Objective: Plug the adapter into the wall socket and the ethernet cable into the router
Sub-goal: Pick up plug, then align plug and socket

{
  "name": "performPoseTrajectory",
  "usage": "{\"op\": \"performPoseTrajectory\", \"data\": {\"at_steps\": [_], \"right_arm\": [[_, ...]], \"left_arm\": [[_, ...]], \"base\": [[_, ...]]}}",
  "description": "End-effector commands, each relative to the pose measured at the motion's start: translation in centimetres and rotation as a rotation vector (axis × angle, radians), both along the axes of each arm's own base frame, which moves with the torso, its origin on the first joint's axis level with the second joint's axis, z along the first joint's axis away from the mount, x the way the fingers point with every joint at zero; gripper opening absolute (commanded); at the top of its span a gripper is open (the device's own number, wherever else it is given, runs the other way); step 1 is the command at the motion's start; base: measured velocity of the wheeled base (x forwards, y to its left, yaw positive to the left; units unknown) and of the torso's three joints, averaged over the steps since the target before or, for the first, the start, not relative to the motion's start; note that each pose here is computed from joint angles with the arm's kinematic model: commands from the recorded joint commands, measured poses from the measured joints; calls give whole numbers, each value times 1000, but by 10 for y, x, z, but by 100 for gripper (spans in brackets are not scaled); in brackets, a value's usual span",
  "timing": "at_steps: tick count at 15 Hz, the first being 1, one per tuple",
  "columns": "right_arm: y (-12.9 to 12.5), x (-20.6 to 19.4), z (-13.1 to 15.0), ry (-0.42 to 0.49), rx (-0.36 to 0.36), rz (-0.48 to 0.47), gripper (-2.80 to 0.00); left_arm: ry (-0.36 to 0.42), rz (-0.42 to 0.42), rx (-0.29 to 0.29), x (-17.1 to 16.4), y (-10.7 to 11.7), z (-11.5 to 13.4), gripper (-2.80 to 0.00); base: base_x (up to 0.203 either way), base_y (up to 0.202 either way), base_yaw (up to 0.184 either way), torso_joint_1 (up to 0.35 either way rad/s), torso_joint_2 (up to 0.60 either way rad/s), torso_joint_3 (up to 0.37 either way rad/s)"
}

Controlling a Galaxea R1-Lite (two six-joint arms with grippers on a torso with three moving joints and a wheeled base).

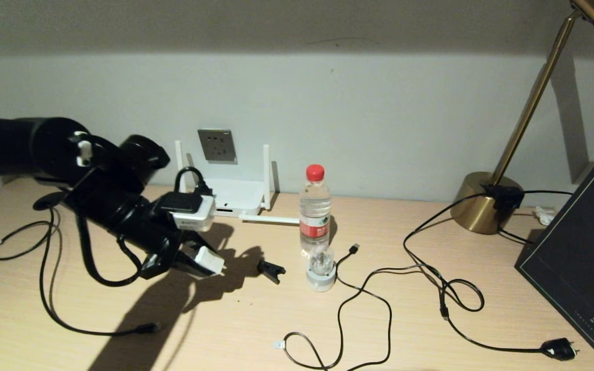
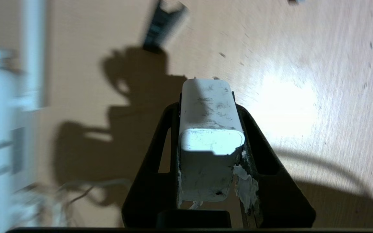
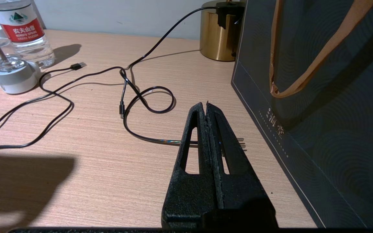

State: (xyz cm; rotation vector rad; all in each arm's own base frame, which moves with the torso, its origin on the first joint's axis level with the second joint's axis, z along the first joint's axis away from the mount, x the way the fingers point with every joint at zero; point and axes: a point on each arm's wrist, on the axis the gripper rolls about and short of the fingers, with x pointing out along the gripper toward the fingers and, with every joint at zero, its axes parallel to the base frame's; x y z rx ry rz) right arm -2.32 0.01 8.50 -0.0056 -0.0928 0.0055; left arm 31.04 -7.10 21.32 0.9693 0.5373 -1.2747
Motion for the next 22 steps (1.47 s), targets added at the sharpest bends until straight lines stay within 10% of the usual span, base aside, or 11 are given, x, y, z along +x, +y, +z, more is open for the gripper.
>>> {"op": "performPoseTrajectory", "data": {"at_steps": [1, 5, 9, 12, 17, 22], "right_arm": [[0, 3, -10, 35, -1, 0, -280], [0, 3, -10, 36, -1, 0, -280], [0, 3, -10, 36, -1, 0, -280], [0, 3, -10, 38, -1, 0, -280], [0, 3, -10, 36, -1, 0, -280], [0, 3, -10, 36, -1, 0, -280]], "left_arm": [[-218, 95, -108, -51, 18, 66, -280], [-144, 508, -415, -110, 40, 100, -280], [-250, 750, -513, -93, 81, 27, -280], [-504, 844, -624, -59, 99, -11, -280], [-629, 1038, -803, 32, 87, -71, -280], [-704, 1022, -991, 92, 42, -71, -280]], "base": [[0, 0, 0, 0, 0, 0], [0, 0, 0, 0, 0, 0], [0, 0, 0, 0, 0, 0], [0, 0, 0, 0, 0, 0], [0, 0, 0, 0, 0, 0], [0, 0, 0, 0, 0, 0]]}}
